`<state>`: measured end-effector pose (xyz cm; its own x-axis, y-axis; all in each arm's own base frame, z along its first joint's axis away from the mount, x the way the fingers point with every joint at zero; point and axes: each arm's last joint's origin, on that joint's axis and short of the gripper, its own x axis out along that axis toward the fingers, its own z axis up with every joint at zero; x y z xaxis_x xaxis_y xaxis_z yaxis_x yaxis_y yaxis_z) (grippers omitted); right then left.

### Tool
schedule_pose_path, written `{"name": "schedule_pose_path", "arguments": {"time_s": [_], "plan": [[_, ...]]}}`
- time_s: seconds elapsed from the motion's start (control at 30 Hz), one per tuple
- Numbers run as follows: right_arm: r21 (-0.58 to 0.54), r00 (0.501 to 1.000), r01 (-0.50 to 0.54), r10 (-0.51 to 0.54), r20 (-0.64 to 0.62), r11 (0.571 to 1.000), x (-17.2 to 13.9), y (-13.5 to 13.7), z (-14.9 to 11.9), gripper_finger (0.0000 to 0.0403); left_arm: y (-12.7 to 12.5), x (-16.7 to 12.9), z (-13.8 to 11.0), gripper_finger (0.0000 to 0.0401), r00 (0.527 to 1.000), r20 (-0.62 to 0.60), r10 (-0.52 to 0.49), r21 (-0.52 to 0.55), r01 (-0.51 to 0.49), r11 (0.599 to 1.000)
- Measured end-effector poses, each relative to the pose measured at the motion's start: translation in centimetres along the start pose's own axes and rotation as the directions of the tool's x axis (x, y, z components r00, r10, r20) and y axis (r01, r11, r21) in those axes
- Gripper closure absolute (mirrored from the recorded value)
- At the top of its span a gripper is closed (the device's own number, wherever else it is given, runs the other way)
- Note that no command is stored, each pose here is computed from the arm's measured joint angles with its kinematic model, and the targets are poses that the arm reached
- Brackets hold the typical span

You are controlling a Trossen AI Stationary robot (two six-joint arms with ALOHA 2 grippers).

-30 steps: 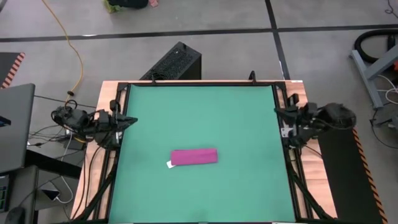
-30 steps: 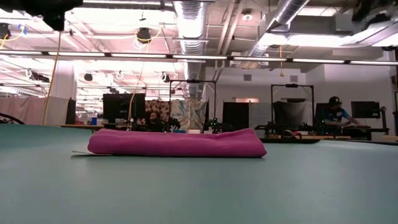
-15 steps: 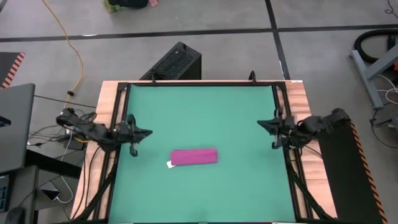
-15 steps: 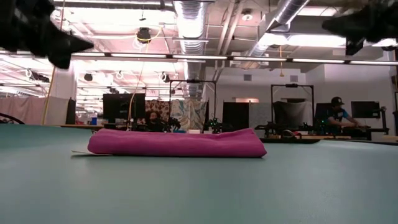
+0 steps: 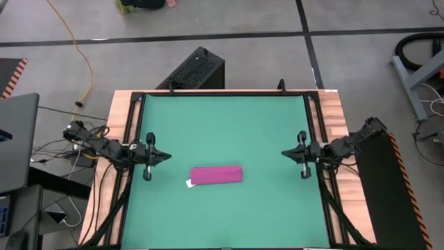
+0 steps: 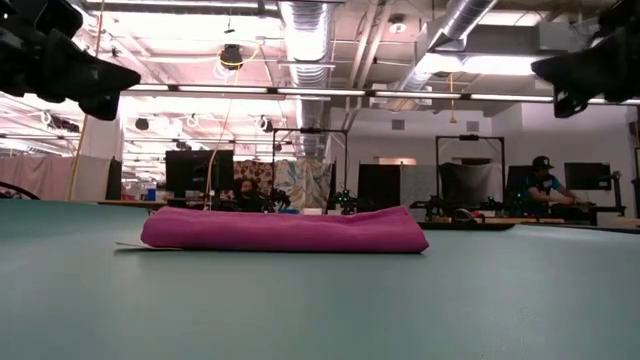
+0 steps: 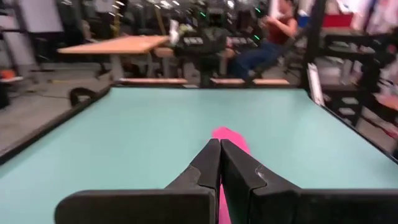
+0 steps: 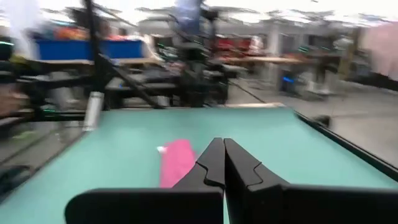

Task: Roll towel into tight, uniform cylinder
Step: Return to Home Position

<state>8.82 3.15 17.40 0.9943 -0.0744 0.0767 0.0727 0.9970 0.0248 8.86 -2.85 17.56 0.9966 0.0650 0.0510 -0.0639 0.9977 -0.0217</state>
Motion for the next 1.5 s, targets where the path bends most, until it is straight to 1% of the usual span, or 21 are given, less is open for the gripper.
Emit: {"name": "schedule_pose_path", "arguments": {"time_s": [0.07, 0.13, 0.17, 0.2, 0.23, 0.3, 0.33, 0.37, 0.4, 0.47, 0.53, 0.67, 0.83, 0.93, 1.0, 1.07, 1.23, 1.33, 1.43, 1.5], "plan": [[-0.027, 0.994, -0.111, 0.111, 0.008, 0.993, -0.1, 0.4, 0.1, 0.0388, -0.1, -0.1, 0.1, 0.0401, 0.999, -0.032, -0.040, 0.000, 0.040, 0.999], [-0.074, 0.966, -0.257, 0.259, 0.011, 0.964, -0.1, 0.8, 0.1, 0.0389, -0.1, -0.2, 0.1, 0.0401, 0.995, -0.068, -0.079, -0.010, 0.078, 0.997], [-0.097, 0.952, -0.302, 0.304, 0.015, 0.948, -0.2, 0.9, 0.1, 0.0389, -0.1, -0.2, 0.1, 0.0401, 0.993, -0.082, -0.087, -0.014, 0.087, 0.996], [-0.114, 0.953, -0.300, 0.304, 0.018, 0.947, -0.2, 0.9, 0.1, 0.0389, -0.1, -0.3, 0.2, 0.0401, 0.992, -0.086, -0.090, -0.013, 0.089, 0.996], [-0.115, 0.965, -0.257, 0.261, 0.019, 0.960, -0.1, 0.7, 0.1, 0.0389, -0.1, -0.3, 0.2, 0.0401, 0.992, -0.085, -0.091, -0.008, 0.090, 0.996], [-0.105, 0.996, -0.093, 0.094, 0.004, 0.990, 0.1, 0.1, 0.0, 0.0389, -0.1, -0.3, 0.3, 0.0401, 0.993, -0.078, -0.093, 0.020, 0.094, 0.995], [-0.101, 0.999, -0.035, 0.035, 0.000, 0.994, 0.2, -0.2, 0.0, 0.0389, -0.1, -0.3, 0.3, 0.0401, 0.993, -0.075, -0.095, 0.031, 0.098, 0.995], [-0.098, 1.000, -0.010, 0.011, 0.001, 0.995, 0.2, -0.4, 0.0, 0.0389, -0.1, -0.3, 0.3, 0.0401, 0.992, -0.074, -0.101, 0.039, 0.104, 0.994], [-0.103, 1.000, -0.007, 0.008, 0.003, 0.995, 0.3, -0.5, 0.0, 0.0389, -0.2, -0.3, 0.3, 0.0401, 0.991, -0.073, -0.108, 0.040, 0.111, 0.993], [-0.130, 0.999, -0.048, 0.049, 0.006, 0.990, 0.4, -0.6, 0.0, 0.0390, -0.2, -0.3, 0.3, 0.0401, 0.989, -0.072, -0.128, 0.043, 0.131, 0.990], [-0.140, 0.998, -0.057, 0.060, 0.018, 0.988, 0.6, -0.9, 0.1, 0.0390, -0.2, -0.2, 0.5, 0.0401, 0.990, -0.057, -0.131, 0.058, 0.134, 0.989], [-0.104, 0.999, 0.036, -0.034, 0.022, 0.994, 0.8, -1.9, 0.1, 0.0390, 0.2, -0.1, 0.7, 0.0401, 0.996, -0.036, -0.083, 0.076, 0.086, 0.993], [-0.064, 0.999, 0.048, -0.048, -0.008, 0.997, 1.0, -2.6, -0.2, 0.0390, 0.8, 0.3, 0.3, 0.0401, 0.997, -0.047, -0.068, 0.081, 0.072, 0.994], [-0.035, 0.997, 0.075, -0.075, -0.015, 0.997, 1.1, -2.9, -0.3, 0.0390, 1.2, 0.5, -0.1, 0.0401, 0.997, -0.053, -0.060, 0.051, 0.063, 0.997], [-0.027, 0.996, 0.089, -0.090, -0.018, 0.996, 1.1, -3.1, -0.3, 0.0388, 1.4, 0.6, -0.2, 0.0401, 0.995, -0.058, -0.077, 0.028, 0.078, 0.997], [-0.021, 0.995, 0.097, -0.098, -0.018, 0.995, 1.1, -3.2, -0.3, 0.0384, 1.7, 0.6, -0.2, 0.0401, 0.995, -0.063, -0.082, 0.021, 0.084, 0.996], [-0.020, 0.995, 0.096, -0.096, -0.023, 0.995, 1.1, -3.2, -0.4, 0.0379, 2.4, 0.8, -0.2, 0.0401, 0.998, -0.064, -0.012, 0.019, 0.013, 1.000], [-0.019, 0.996, 0.084, -0.084, -0.025, 0.996, 1.1, -3.1, -0.4, 0.0381, 2.6, 0.8, -0.2, 0.0401, 0.998, -0.063, 0.011, 0.007, -0.010, 1.000], [-0.020, 0.996, 0.083, -0.084, -0.026, 0.996, 1.1, -3.1, -0.4, 0.0382, 2.6, 0.8, -0.2, 0.0401, 0.998, -0.063, 0.011, 0.005, -0.011, 1.000], [-0.020, 0.996, 0.083, -0.084, -0.027, 0.996, 1.1, -3.1, -0.4, 0.0381, 2.6, 0.8, -0.3, 0.0401, 0.998, -0.065, -0.016, 0.008, 0.017, 1.000]]}}
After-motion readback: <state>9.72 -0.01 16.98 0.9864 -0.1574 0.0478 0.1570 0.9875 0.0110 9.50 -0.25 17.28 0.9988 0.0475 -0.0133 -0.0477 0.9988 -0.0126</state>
